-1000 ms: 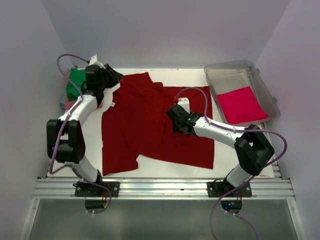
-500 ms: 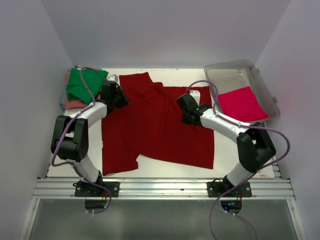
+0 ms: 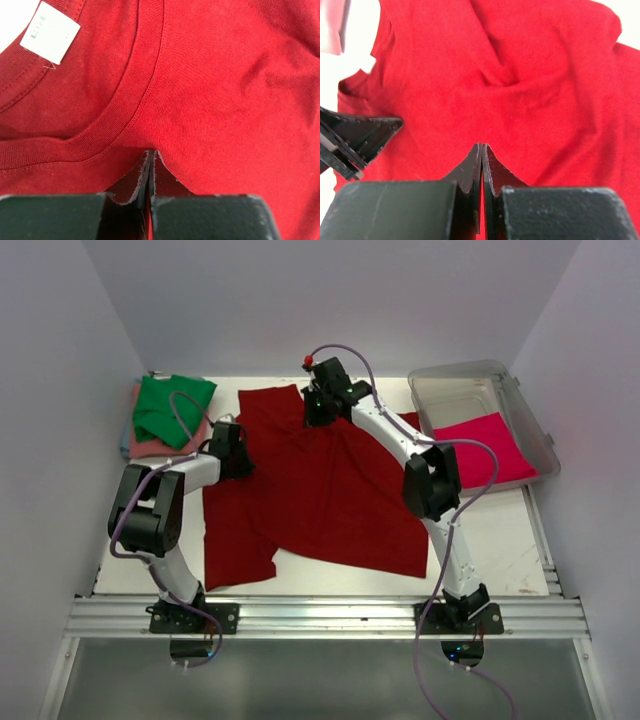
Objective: Fold and stack the t-shirts
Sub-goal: Flatten the tshirt out
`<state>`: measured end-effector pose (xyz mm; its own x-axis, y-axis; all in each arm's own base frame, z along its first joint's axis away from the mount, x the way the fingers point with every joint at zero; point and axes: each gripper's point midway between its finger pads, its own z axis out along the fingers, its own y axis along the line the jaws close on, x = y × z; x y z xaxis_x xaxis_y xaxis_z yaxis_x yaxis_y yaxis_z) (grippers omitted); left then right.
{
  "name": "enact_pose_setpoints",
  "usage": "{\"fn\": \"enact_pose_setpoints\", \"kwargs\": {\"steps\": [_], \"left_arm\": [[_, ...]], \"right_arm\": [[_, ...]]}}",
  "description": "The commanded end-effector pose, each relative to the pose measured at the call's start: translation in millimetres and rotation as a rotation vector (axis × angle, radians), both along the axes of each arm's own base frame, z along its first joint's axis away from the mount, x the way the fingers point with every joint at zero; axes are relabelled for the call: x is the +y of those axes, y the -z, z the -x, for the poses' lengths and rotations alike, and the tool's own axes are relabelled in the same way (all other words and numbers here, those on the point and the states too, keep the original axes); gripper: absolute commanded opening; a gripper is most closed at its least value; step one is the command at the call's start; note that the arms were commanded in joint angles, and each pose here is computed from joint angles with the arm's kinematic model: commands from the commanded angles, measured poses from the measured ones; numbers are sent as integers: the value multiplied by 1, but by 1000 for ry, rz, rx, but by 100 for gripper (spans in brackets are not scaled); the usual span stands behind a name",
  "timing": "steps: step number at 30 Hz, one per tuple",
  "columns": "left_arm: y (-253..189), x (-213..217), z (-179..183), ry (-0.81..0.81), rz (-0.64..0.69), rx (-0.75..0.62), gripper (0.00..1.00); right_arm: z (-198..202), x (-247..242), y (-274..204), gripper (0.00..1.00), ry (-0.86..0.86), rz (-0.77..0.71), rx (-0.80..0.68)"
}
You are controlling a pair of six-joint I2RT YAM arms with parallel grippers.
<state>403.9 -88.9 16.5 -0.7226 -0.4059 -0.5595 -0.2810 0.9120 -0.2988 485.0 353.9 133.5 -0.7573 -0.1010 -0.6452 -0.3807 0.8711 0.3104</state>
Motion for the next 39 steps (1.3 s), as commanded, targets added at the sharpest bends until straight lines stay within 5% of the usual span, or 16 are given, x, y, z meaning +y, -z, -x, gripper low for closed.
{"fn": "enact_pose_setpoints", "kwargs": {"steps": [1,16,21,31,34,39], "left_arm": [[21,6,14,-13,-33,72,0],[31,-47,170,165,149,234,0],[18,-46,182,153,175,205,0],[-195,-35,66,17,159,-477,0],[-203,-32,28,-26,91,-480,0],[-126,-36,-26,-24,88,-287,0]], "right_arm": [[15,8,7,0,-86,-23,58],[-34,58,18,0,-103,-265,33],[-36,78,19,0,-129,-383,53],[17,48,10,0,-188,-386,13],[33,38,-33,0,-206,-415,-62],[80,3,-41,0,-186,-383,-74]]}}
